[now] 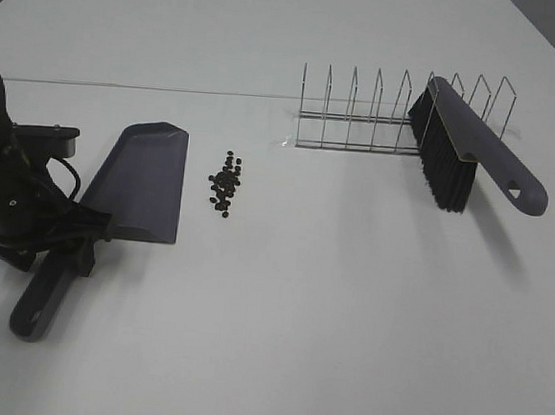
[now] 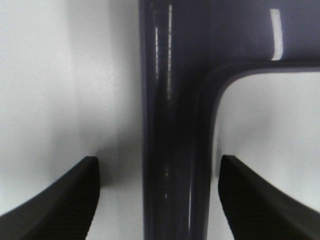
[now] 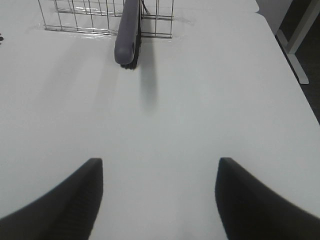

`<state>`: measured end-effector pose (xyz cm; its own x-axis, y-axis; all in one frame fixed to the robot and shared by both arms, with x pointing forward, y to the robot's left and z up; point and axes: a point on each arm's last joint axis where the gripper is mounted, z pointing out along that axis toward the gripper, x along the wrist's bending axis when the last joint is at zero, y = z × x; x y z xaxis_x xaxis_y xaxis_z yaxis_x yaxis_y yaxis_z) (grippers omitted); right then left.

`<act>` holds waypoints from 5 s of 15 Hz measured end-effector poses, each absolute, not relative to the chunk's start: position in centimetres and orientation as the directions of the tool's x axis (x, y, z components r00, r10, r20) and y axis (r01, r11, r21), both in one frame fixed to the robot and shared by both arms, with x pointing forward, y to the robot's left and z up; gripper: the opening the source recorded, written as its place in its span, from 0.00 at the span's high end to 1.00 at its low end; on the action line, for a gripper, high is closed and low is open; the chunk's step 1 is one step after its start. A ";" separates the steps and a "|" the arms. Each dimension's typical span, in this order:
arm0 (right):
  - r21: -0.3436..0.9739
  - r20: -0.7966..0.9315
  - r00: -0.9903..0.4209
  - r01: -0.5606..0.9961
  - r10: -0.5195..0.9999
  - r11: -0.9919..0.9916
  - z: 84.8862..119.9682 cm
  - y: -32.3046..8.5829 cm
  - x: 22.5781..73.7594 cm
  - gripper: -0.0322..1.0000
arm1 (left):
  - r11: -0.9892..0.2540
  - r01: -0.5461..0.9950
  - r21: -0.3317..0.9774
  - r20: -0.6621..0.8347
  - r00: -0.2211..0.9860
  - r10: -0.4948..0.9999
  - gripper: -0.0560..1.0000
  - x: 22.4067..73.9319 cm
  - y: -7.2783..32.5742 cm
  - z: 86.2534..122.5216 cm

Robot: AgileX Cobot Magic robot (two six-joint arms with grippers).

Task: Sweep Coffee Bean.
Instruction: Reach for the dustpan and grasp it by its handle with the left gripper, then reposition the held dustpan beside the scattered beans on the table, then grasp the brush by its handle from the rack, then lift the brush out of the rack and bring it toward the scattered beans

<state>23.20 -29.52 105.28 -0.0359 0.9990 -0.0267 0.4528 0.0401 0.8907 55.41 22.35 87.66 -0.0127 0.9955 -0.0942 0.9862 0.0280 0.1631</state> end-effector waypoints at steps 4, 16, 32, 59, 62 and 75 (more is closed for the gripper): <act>0.891 -0.027 -0.036 0.453 0.999 0.040 105.3 -29.5 23.2 0.37 | 0.024 0.987 0.160 -0.090 -0.009 0.996 0.34 55.7 22.3 87.3; 0.891 -0.027 -0.036 0.453 0.999 0.040 105.3 -29.5 23.2 0.37 | 0.088 0.983 0.160 -0.098 -0.073 0.993 0.61 55.6 22.4 87.9; 0.800 0.014 -0.026 0.600 1.000 0.005 111.1 -29.7 39.8 0.38 | 0.053 0.962 0.269 -0.095 -0.029 0.995 0.61 54.6 22.8 94.1; 0.339 0.002 -0.075 0.938 0.997 0.070 97.6 -23.8 72.4 0.42 | 0.037 0.963 0.267 -0.074 -0.018 0.997 0.61 54.6 23.0 94.0; 0.334 0.003 -0.075 0.940 0.997 0.070 95.7 -23.7 73.0 0.42 | 0.032 0.963 0.268 -0.069 -0.014 0.998 0.61 54.6 23.0 94.0; 0.356 0.020 -0.050 0.934 0.999 0.039 97.2 -23.5 73.4 0.64 | 0.023 0.965 0.262 -0.058 -0.008 0.998 0.61 54.5 23.1 94.0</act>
<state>73.43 -23.52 97.21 -0.0497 0.9986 0.0202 0.9338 0.0393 0.3556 54.53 23.10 94.01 -0.0083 0.9983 -0.0583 0.9647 0.0233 0.2624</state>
